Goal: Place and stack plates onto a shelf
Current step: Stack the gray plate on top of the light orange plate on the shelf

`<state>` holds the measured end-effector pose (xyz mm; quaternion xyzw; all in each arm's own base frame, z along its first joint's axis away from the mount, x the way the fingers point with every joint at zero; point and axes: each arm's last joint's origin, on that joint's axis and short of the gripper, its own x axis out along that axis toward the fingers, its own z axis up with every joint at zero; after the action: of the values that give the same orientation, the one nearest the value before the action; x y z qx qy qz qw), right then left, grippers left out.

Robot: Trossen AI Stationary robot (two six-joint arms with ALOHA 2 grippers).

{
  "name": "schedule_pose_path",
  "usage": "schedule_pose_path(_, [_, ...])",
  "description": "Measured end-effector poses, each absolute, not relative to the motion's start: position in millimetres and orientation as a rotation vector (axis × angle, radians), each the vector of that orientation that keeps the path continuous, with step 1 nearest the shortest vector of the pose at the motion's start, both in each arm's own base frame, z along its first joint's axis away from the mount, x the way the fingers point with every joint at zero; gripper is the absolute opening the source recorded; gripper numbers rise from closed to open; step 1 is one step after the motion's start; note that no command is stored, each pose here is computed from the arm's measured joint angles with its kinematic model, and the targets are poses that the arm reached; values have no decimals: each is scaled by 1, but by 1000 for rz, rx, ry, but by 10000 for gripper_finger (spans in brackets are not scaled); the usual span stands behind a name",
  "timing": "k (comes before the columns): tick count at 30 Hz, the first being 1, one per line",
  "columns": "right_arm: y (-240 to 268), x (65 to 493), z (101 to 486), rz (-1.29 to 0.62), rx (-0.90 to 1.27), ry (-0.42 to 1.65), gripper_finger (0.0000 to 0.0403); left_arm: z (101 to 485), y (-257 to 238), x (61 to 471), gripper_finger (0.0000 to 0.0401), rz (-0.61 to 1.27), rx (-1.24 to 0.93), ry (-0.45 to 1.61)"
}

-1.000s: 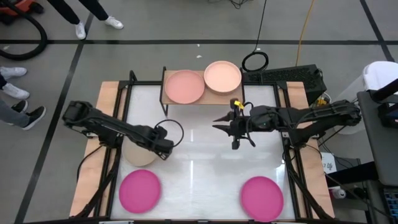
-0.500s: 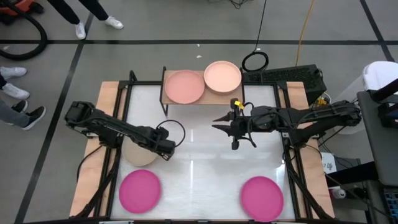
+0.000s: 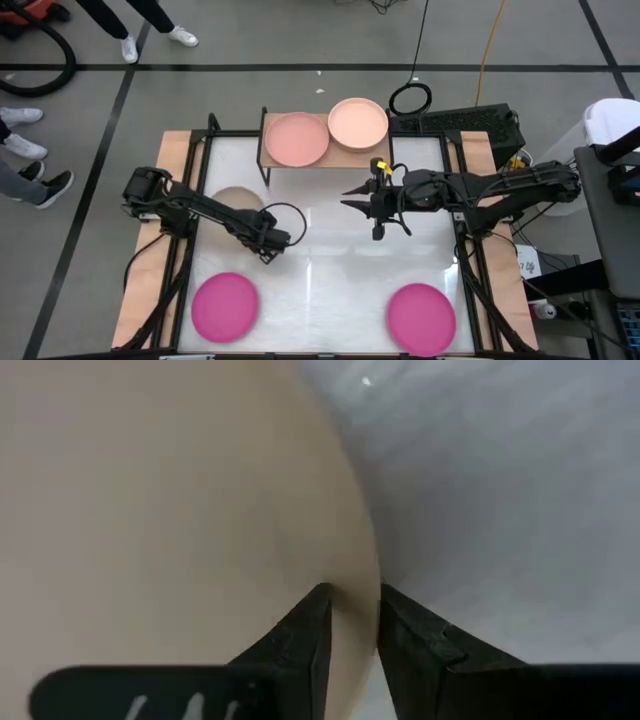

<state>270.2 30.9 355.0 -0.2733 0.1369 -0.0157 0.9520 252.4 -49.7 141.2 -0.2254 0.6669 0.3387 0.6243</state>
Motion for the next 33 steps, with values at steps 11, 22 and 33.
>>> schedule_pose_path(11, [31, 270, 355, -32, -556, 279, 68, 194, -56, 262, 8, 645, -387, 1472])
schedule_pose_path(22, [31, 270, 356, -34, -554, 272, 68, 348, -81, 258, 8, 208, -118, 987])
schedule_pose_path(33, [30, 272, 366, -88, -558, 174, 68, 373, -31, 292, 8, 165, 659, 916])
